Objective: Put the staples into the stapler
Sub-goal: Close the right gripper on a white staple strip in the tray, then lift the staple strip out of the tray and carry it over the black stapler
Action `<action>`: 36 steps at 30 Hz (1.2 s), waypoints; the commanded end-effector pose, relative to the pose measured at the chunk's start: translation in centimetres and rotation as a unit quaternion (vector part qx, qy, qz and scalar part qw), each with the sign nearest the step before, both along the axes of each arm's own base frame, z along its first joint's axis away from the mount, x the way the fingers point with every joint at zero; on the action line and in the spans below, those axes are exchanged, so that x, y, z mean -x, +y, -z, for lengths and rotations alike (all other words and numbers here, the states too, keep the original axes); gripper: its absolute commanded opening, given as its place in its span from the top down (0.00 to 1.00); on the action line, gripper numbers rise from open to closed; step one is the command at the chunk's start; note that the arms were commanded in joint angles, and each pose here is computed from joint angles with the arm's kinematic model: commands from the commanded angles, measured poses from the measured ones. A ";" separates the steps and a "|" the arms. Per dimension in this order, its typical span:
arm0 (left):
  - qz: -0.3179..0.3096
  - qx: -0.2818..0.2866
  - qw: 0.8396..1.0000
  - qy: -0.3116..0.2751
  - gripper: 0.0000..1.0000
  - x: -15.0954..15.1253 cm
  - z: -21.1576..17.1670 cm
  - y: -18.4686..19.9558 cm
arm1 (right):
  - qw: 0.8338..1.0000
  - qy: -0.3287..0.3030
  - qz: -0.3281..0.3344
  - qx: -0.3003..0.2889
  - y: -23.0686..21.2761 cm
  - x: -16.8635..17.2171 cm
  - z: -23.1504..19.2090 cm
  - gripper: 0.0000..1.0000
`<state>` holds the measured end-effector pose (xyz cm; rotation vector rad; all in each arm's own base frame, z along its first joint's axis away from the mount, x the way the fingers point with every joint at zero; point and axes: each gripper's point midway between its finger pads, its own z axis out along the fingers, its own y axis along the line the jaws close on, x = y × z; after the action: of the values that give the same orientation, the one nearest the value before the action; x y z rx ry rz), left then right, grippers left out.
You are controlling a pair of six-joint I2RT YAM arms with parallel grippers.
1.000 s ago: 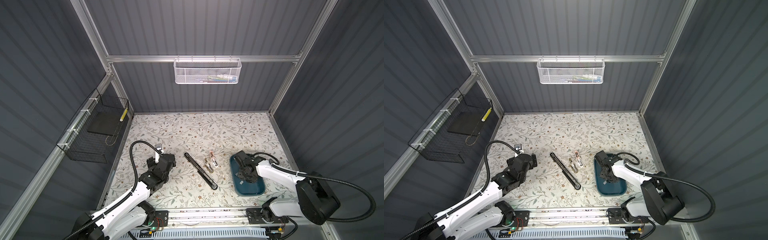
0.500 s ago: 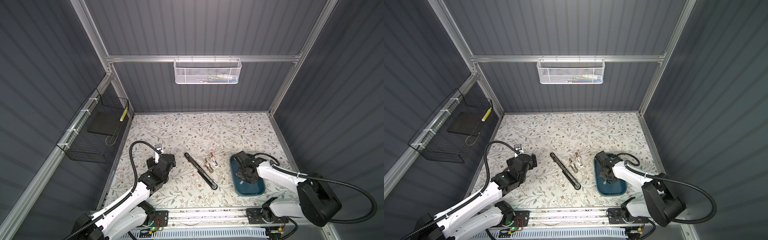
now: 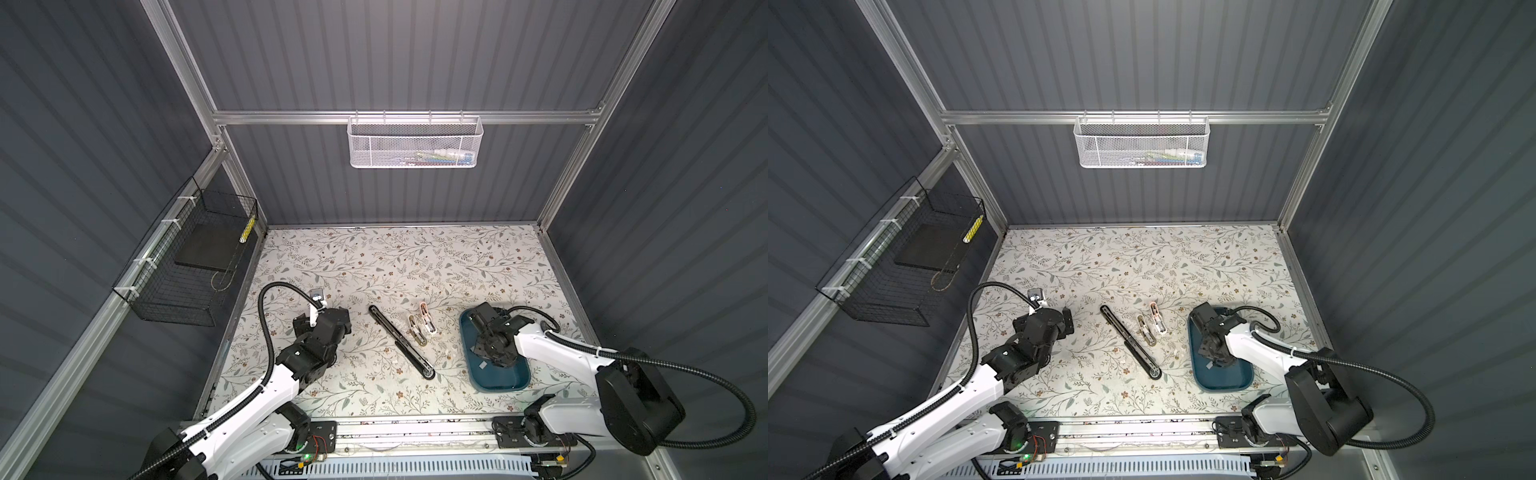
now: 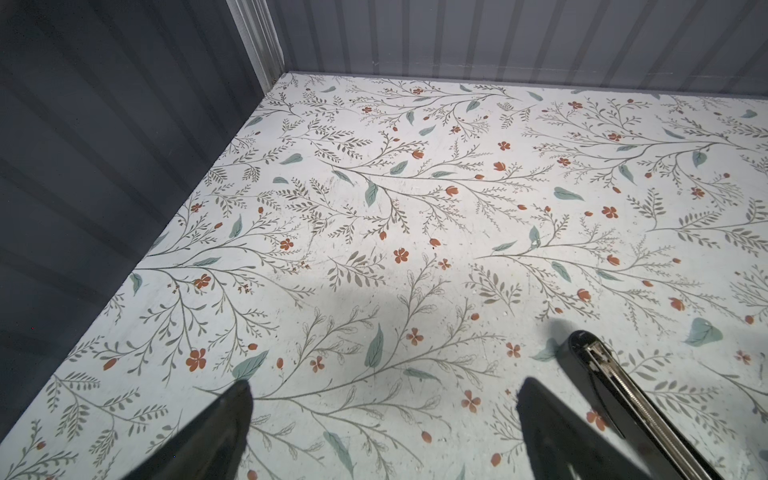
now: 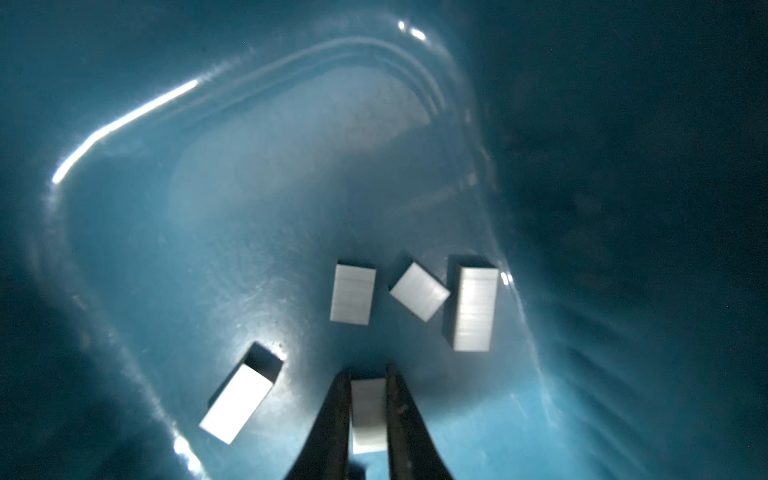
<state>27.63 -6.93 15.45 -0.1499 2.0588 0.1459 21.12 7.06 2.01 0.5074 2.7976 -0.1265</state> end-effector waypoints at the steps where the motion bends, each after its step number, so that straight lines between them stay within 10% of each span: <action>1: 0.004 0.000 1.000 -0.008 0.00 0.2 -0.1 0.0 | 1.000 -0.008 0.007 0.006 -0.7 0.4 -0.5 0.82; 23: 0.030 0.018 0.999 0.002 0.00 0.2 0.4 -1.0 | 0.985 -0.160 -0.052 -0.023 1.1 -2.2 -7.4 0.86; 36: 0.065 0.035 0.997 0.029 0.00 0.4 1.3 -2.5 | 0.936 -0.296 -0.184 -0.038 7.2 -2.6 -13.3 0.86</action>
<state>27.52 -8.99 14.23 -0.0832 2.1184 0.0287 22.82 13.06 13.29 0.0834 2.3377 0.1921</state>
